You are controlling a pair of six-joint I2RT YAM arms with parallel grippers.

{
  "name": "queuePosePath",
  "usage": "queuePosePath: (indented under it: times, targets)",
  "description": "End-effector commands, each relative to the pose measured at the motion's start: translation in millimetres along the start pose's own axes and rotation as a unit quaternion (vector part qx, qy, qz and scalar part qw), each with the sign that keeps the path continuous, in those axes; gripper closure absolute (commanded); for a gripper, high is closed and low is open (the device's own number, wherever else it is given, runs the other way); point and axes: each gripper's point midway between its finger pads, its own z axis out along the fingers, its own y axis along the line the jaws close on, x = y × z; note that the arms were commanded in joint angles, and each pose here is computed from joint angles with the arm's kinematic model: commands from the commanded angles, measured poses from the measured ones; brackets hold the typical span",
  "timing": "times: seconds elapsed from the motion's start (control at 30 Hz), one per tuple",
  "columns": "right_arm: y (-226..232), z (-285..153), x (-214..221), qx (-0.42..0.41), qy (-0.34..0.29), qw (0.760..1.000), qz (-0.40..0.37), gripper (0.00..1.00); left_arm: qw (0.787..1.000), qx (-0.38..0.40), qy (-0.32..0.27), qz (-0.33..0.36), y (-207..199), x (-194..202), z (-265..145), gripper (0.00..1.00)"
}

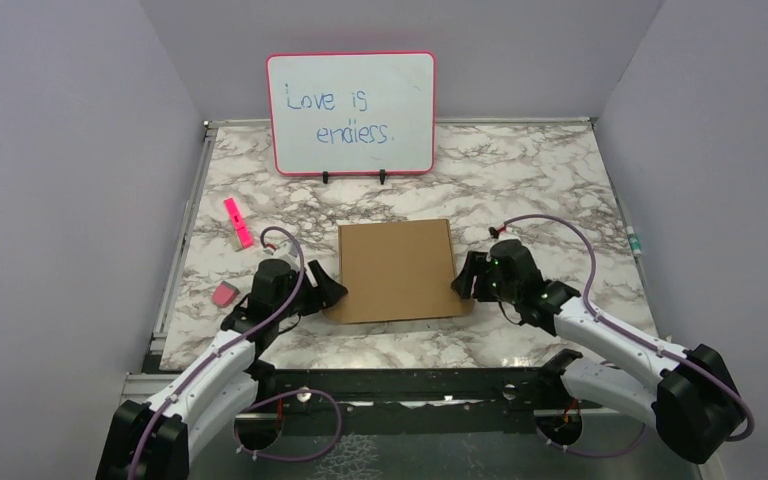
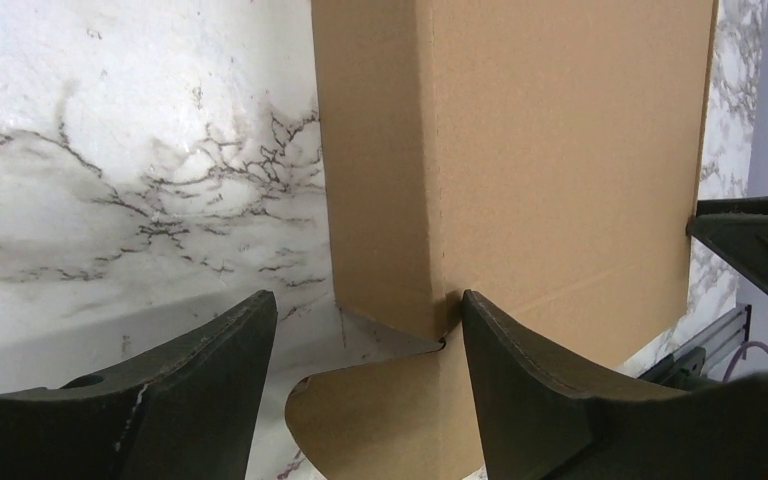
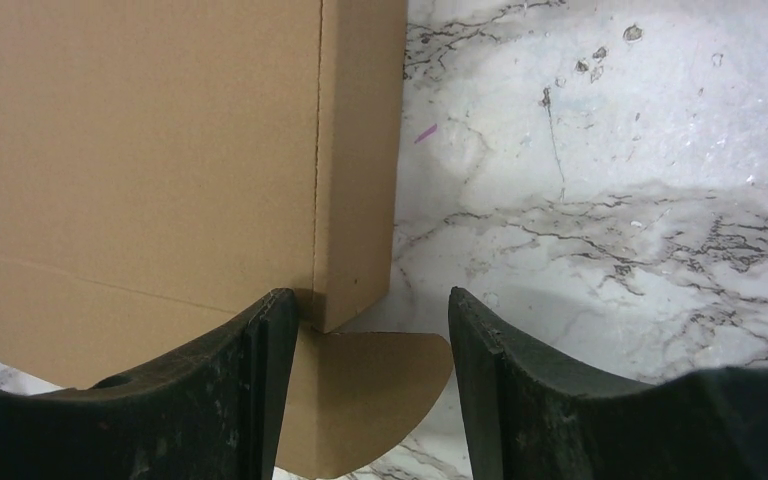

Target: Fold the paper box

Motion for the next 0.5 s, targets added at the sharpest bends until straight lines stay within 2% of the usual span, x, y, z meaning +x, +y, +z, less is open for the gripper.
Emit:
queuePosePath:
  times: [0.0, 0.1, 0.33, 0.47]
  targets:
    - [-16, 9, 8, 0.03, -0.002, 1.0, -0.002, 0.39, 0.999, -0.042, -0.016, 0.014, 19, -1, 7, 0.32]
    - [-5, 7, 1, -0.001, -0.02, 1.0, -0.002, 0.39, 0.998, -0.032, -0.041, 0.019, 13, -12, 6, 0.31]
    - [17, -14, -35, -0.041, -0.076, 0.996, -0.028, 0.31, 0.993, 0.009, -0.106, 0.051, -26, -54, -20, 0.26]
    - [22, -17, -48, -0.046, -0.092, 0.994, -0.041, 0.3, 0.991, 0.024, -0.113, 0.063, -38, -64, -22, 0.25]
